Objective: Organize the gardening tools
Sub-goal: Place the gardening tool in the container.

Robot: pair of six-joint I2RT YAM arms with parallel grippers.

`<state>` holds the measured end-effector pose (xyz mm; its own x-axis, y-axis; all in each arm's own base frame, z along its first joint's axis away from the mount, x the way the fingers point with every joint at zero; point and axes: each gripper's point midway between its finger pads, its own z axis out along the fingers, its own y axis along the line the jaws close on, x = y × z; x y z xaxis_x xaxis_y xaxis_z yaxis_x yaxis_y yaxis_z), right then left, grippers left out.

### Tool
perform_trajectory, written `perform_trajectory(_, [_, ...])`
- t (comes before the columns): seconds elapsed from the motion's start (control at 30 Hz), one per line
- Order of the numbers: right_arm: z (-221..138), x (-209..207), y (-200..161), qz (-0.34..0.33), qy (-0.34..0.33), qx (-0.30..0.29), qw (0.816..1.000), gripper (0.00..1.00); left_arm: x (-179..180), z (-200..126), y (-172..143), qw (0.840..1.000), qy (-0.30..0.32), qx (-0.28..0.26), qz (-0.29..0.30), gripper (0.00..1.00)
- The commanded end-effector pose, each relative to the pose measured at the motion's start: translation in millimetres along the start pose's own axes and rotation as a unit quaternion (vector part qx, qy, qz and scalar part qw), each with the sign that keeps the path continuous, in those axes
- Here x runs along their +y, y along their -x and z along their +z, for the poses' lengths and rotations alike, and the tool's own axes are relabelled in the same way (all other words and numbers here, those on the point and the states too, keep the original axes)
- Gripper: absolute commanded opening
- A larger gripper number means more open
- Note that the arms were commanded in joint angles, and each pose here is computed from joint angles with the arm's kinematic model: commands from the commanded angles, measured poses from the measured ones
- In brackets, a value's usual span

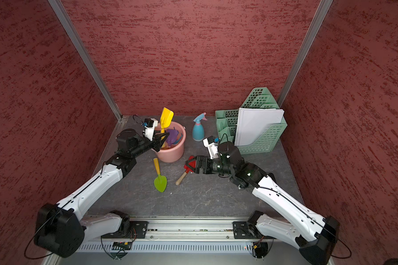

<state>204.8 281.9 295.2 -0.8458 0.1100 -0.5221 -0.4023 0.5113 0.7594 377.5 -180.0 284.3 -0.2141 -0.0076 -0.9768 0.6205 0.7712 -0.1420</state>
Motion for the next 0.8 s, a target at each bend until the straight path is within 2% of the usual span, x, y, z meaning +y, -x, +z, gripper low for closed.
perform_trajectory(0.0, [2, 8, 15, -0.024, 0.011, -0.034, 0.999, 0.99, 19, 10, 38, 0.996, 0.008, -0.085, 0.012, 0.0])
perform_trajectory(0.17, [6, 8, 17, -0.027, 0.007, -0.032, 0.999, 0.98, 49, 29, 17, 0.996, 0.035, -0.085, 0.006, 0.0])
perform_trajectory(0.4, [20, -7, 11, -0.012, -0.016, -0.014, 1.0, 0.98, 60, 41, -11, 0.996, 0.045, -0.071, -0.001, 0.01])
perform_trajectory(0.6, [46, -41, -2, 0.044, -0.08, 0.017, 0.996, 0.98, 63, 40, -24, 0.996, 0.051, -0.068, -0.019, 0.2])
perform_trajectory(0.77, [61, -52, -7, 0.077, -0.095, 0.02, 0.992, 0.98, 67, 34, -27, 0.995, 0.067, -0.074, -0.03, 0.52])
